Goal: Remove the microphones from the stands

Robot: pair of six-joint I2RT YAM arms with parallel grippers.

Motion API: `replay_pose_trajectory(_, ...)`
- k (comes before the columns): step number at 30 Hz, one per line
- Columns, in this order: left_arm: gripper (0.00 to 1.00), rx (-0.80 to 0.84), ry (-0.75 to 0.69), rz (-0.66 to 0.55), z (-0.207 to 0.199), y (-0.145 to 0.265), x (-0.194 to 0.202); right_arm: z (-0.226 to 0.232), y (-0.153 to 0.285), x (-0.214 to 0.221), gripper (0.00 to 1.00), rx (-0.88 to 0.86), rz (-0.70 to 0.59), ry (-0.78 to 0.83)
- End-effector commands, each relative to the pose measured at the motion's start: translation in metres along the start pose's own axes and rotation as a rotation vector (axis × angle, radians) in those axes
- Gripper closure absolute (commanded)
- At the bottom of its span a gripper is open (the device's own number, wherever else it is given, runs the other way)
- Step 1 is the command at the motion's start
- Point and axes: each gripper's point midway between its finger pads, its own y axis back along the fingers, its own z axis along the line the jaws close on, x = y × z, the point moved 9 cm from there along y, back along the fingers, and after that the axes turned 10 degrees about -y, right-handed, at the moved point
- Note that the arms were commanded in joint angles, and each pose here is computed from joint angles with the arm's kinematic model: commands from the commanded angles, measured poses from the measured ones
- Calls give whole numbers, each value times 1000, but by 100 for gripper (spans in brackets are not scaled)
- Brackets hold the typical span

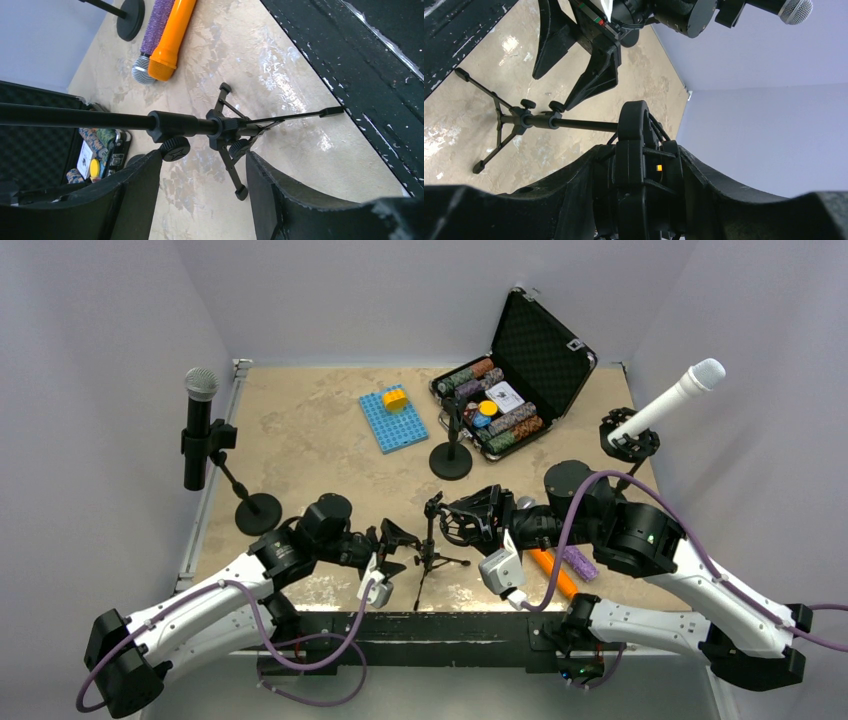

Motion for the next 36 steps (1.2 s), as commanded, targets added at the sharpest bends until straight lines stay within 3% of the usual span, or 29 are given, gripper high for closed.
replay_pose_trajectory(1,37,46,-32,-60,-2,-2,-6,17,-4,15,45,-66,73,-71)
replay_pose_trajectory(8,40,222,55,4,-43,-7,11,19,-5,15,45,-72,68,-75)
replay_pose_trajectory(18,40,287,121,88,-74,-12,28,18,-8,16,45,-69,68,-87)
replay_pose_trajectory(24,40,141,216,187,-38,4,17,13,-4,14,43,-58,85,-68)
replay_pose_trajectory(28,36,-52,284,227,2,31,-7,11,6,7,25,-34,68,-78)
replay_pose_trajectory(31,31,-203,364,221,36,51,-29,11,17,1,18,-3,47,-76)
replay_pose_trajectory(36,25,-382,474,129,88,67,-57,12,21,1,17,10,58,-74)
